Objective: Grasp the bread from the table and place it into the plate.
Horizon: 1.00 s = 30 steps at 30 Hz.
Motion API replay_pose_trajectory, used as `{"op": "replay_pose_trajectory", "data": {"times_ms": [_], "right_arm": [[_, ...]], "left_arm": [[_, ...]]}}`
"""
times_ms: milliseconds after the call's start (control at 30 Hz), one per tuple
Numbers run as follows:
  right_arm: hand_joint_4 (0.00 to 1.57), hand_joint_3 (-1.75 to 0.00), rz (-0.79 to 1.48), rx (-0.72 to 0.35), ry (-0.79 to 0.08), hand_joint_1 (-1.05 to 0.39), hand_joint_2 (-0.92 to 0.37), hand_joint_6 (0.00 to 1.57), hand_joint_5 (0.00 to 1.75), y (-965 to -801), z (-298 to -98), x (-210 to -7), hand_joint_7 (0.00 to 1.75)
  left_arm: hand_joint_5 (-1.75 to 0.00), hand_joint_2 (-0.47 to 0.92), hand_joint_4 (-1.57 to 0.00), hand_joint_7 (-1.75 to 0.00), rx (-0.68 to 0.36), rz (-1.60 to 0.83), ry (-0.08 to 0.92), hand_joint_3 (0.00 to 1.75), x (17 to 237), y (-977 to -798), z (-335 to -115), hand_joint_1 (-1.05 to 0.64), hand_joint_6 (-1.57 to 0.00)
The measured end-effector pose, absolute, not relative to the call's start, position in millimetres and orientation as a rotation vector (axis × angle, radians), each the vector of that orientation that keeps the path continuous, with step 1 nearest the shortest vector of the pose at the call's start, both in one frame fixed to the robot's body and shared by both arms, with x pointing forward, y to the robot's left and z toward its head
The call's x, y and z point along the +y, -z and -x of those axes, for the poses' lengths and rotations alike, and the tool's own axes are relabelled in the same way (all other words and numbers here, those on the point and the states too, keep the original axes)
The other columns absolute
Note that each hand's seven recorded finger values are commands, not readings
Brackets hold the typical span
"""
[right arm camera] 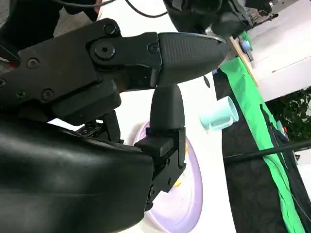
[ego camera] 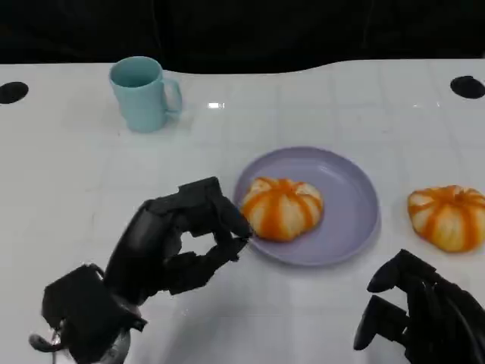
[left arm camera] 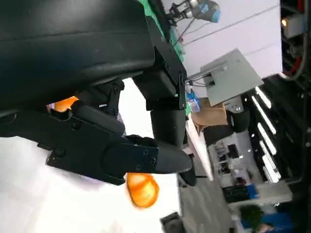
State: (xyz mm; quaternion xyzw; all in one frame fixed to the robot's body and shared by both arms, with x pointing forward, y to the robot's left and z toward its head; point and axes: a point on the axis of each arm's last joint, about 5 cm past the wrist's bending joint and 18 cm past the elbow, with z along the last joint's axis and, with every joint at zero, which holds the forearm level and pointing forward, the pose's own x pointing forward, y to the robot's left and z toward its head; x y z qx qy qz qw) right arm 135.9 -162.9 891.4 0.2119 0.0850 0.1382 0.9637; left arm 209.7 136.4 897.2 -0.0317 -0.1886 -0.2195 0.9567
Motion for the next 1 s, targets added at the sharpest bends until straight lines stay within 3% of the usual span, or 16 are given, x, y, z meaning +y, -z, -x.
{"op": "replay_pose_trajectory", "data": {"times_ms": [267, 633, 1000], "right_arm": [[0.6, -0.46, -0.428, 0.179, -0.281, -0.52, -0.92, 0.37, 1.75, -892.4, -136, -163, 1.67], [0.59, -0.45, -0.432, 0.179, -0.278, -0.52, -0.92, 0.35, 1.75, -892.7, -136, -164, 1.68], [0.59, -0.46, -0.415, 0.18, -0.275, -0.52, -0.92, 0.35, 1.75, -892.9, -136, -168, 1.68]], "left_arm": [[-1.75, 0.92, -0.71, -1.62, -0.209, 0.33, 0.418, 0.35, 147, -884.2, -187, -0.55, -0.55], [-1.75, 0.92, -0.74, -1.74, -0.147, 0.44, 0.399, 0.34, 153, -875.1, -174, -0.57, -0.52], [-1.75, 0.92, -0.76, -1.75, -0.022, 0.593, 0.395, 0.32, 160, -871.4, -166, -0.57, -0.54]]}}
